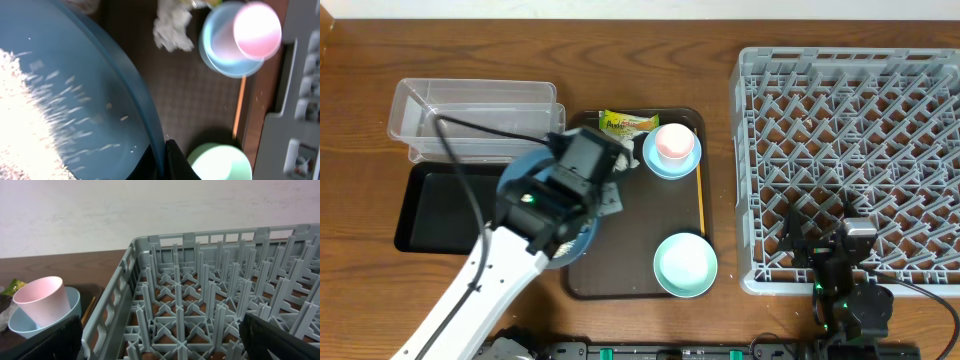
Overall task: Sort waste into correct bins and load items into the dishwasher rack
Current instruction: 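Lift the blue plate and carry it over the black tray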
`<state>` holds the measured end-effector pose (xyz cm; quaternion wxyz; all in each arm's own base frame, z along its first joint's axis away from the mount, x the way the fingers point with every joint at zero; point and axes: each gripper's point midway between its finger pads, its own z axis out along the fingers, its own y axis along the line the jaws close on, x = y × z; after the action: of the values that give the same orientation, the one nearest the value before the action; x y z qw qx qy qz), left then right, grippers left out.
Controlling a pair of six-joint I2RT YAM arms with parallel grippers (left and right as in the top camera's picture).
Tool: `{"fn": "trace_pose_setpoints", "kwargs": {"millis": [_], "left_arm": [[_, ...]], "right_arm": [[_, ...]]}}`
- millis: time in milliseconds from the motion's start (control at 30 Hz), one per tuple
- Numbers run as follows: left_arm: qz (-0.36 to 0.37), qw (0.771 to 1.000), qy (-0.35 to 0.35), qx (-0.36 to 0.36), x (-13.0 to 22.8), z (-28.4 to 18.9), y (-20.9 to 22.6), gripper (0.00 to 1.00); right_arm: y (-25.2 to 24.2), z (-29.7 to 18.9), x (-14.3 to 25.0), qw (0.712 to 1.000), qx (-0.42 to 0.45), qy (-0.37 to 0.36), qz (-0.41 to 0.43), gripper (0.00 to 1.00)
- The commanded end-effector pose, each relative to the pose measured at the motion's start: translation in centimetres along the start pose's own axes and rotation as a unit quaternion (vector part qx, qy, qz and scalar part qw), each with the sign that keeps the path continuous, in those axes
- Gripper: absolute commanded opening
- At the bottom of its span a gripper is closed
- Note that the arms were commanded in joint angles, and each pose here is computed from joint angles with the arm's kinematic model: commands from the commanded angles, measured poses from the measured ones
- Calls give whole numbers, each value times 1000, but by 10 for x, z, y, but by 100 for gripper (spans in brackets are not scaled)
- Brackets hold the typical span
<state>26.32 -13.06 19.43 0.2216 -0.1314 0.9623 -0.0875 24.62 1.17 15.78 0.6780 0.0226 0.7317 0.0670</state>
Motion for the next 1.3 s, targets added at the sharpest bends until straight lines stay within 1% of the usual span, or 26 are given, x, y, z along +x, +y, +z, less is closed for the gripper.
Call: {"fn": "trace_pose_setpoints", "kwargs": {"millis": [0,167,300,467,733,900,1033,1133,1267], "left_arm": [[-22,1000,-21,6,-20,-11,9,6],[-47,999,-6,15,-32,-6,25,6],[-45,999,-26,14,-51,-4,37,6],[-29,997,-48,47,-74,-1,37,6],[-76,993,-46,78,-101,12,59,6],[-128,983,-32,127,-113,12,76,6],[-168,969,-32,177,-122,1,90,6],[-195,962,-48,186,-131,-4,110,6],[-198,951,-67,226,-140,-12,125,6]], "right_arm": [[-3,0,1,1000,7,0,-4,99],[-3,0,1,1000,7,0,-4,99],[-3,0,1,1000,7,0,-4,99],[-3,0,1,1000,7,0,-4,99],[-3,0,1,1000,7,0,-4,99],[-3,0,1,1000,7,0,-4,99],[-3,0,1,1000,7,0,-4,99],[-3,0,1,1000,7,0,-4,99],[-3,0,1,1000,7,0,-4,99]]}}
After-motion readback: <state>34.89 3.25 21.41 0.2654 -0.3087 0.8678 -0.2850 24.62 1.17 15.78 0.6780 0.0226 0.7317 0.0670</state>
